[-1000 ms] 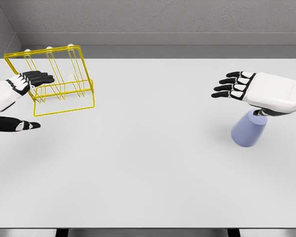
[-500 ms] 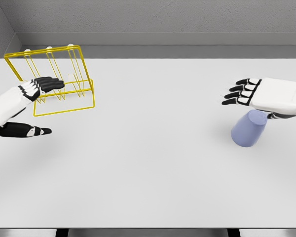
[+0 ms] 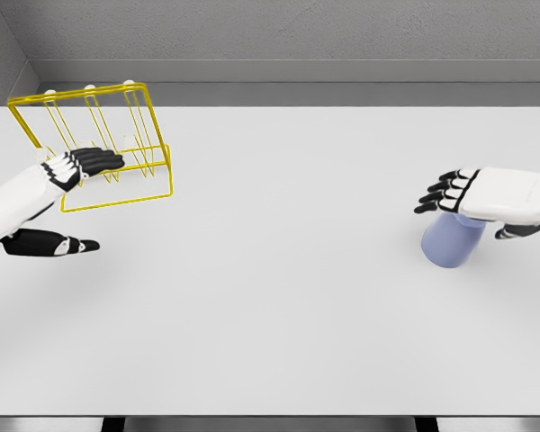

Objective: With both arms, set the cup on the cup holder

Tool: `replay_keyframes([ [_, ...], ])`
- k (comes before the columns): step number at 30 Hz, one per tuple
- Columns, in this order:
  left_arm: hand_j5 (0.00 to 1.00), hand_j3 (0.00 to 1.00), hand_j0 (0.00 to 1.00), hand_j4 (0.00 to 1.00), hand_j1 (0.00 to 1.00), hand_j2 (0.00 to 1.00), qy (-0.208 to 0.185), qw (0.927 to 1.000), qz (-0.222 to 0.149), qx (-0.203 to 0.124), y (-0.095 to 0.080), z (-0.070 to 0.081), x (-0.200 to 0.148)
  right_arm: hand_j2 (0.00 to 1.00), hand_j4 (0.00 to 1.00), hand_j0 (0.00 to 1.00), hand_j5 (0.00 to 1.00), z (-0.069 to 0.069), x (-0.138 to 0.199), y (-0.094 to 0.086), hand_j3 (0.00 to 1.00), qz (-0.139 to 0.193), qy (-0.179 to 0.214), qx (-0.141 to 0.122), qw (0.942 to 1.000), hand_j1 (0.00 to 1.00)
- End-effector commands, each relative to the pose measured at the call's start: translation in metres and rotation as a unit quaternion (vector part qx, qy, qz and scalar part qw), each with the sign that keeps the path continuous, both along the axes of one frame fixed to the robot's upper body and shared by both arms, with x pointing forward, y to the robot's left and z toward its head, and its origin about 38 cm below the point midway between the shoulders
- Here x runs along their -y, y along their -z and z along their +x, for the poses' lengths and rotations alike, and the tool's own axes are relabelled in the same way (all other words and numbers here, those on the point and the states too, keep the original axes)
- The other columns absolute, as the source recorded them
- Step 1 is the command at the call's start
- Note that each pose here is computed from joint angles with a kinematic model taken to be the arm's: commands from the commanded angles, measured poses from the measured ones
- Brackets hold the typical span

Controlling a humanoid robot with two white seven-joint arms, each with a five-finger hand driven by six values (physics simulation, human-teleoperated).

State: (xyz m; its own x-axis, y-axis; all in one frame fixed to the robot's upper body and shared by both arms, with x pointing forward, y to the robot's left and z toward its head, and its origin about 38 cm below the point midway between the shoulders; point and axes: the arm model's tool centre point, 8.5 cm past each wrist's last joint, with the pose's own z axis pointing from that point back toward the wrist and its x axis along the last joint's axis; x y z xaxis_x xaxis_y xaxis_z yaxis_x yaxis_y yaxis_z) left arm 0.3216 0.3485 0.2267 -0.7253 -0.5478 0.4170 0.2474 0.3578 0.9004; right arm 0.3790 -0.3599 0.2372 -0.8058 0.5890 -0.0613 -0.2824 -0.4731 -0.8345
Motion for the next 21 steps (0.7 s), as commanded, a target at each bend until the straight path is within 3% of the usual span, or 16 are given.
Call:
replay_keyframes([
  [1,1.00,1.00,1.00,1.00,1.00,1.00,0.003,1.0000,-0.003,-0.007,0.004,-0.001,0.002,1.00,1.00,1.00,1.00,0.001,0.002,0.008,1.00,0.001,0.006,-0.010,0.9999,1.00],
  [3,1.00,1.00,1.00,1.00,1.00,1.00,0.002,0.9999,-0.007,-0.010,0.004,-0.001,0.002,1.00,1.00,1.00,1.00,0.003,0.004,0.009,1.00,0.001,0.011,-0.011,0.9999,1.00],
  [7,1.00,1.00,1.00,1.00,1.00,1.00,0.001,0.9978,-0.053,-0.039,0.002,-0.001,0.000,1.00,1.00,1.00,1.00,0.012,0.005,0.021,1.00,0.004,0.022,-0.015,0.9996,1.00],
  [21,1.00,1.00,1.00,1.00,1.00,1.00,0.002,0.9966,-0.066,-0.049,0.002,-0.002,0.000,0.98,0.98,0.98,0.98,0.013,0.002,0.028,0.98,-0.012,0.018,-0.011,0.9997,0.98],
])
